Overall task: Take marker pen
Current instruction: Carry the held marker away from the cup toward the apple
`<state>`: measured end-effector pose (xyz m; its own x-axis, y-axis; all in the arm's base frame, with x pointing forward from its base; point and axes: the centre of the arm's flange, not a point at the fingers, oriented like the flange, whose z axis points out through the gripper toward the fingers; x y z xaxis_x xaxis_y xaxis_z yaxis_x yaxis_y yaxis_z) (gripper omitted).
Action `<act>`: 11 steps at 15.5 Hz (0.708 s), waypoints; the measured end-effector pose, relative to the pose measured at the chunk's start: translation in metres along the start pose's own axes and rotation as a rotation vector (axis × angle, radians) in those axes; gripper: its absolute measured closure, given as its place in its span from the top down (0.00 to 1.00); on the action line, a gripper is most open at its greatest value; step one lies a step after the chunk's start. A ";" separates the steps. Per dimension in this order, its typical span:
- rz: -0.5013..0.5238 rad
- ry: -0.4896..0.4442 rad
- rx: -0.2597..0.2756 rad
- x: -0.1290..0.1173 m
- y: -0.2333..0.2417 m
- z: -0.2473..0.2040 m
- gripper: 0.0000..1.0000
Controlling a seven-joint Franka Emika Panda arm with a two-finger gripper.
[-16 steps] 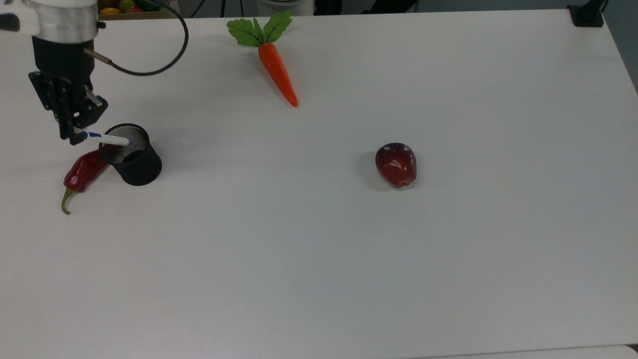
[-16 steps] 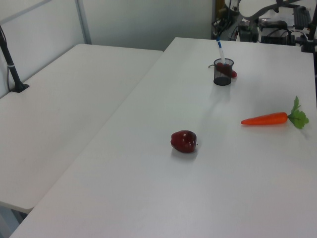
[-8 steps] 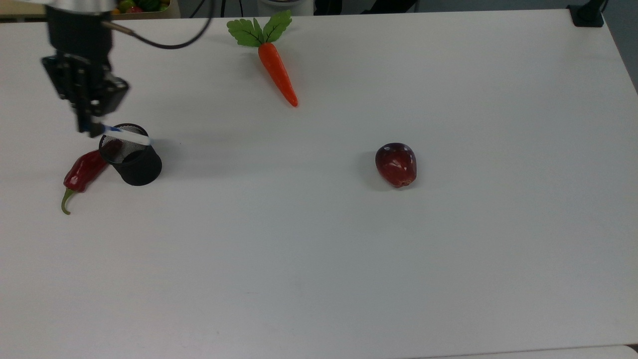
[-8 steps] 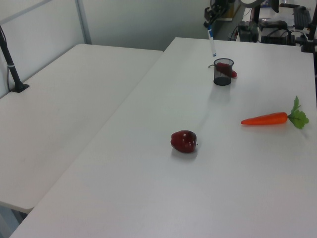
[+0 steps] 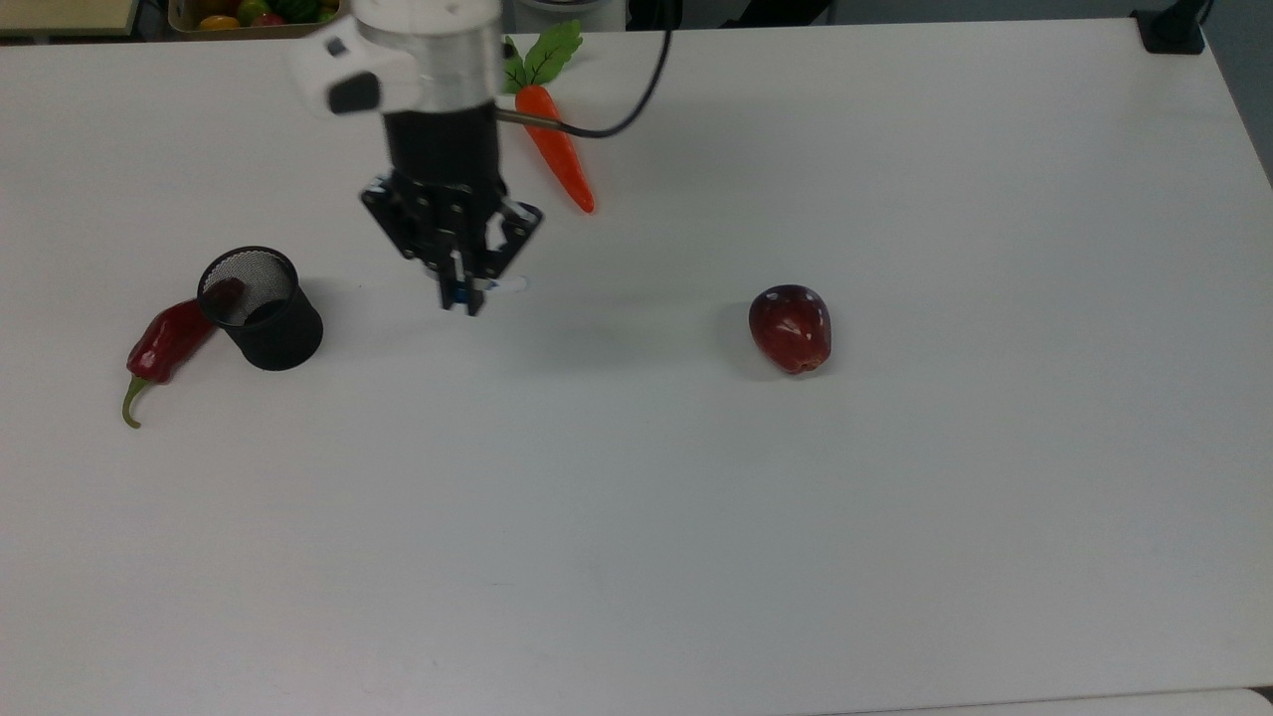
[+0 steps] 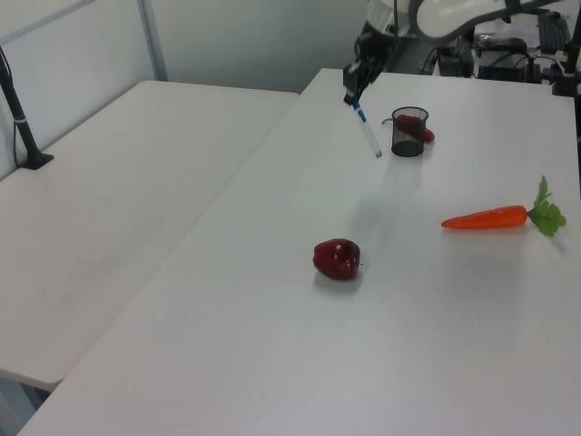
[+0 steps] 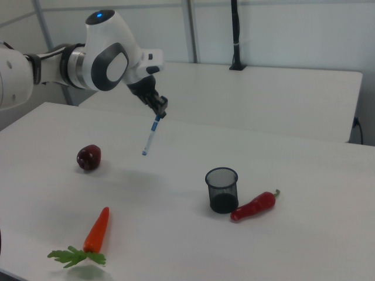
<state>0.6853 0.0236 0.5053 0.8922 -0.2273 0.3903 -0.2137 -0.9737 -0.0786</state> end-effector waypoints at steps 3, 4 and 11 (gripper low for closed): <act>-0.048 -0.092 -0.007 -0.023 -0.030 0.034 0.17; -0.062 -0.123 -0.012 -0.031 -0.038 0.046 0.17; -0.182 -0.269 -0.036 -0.067 -0.064 0.105 0.17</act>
<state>0.6806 0.1001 0.3882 0.9892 -0.0499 0.1378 -0.0510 -0.9987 0.0045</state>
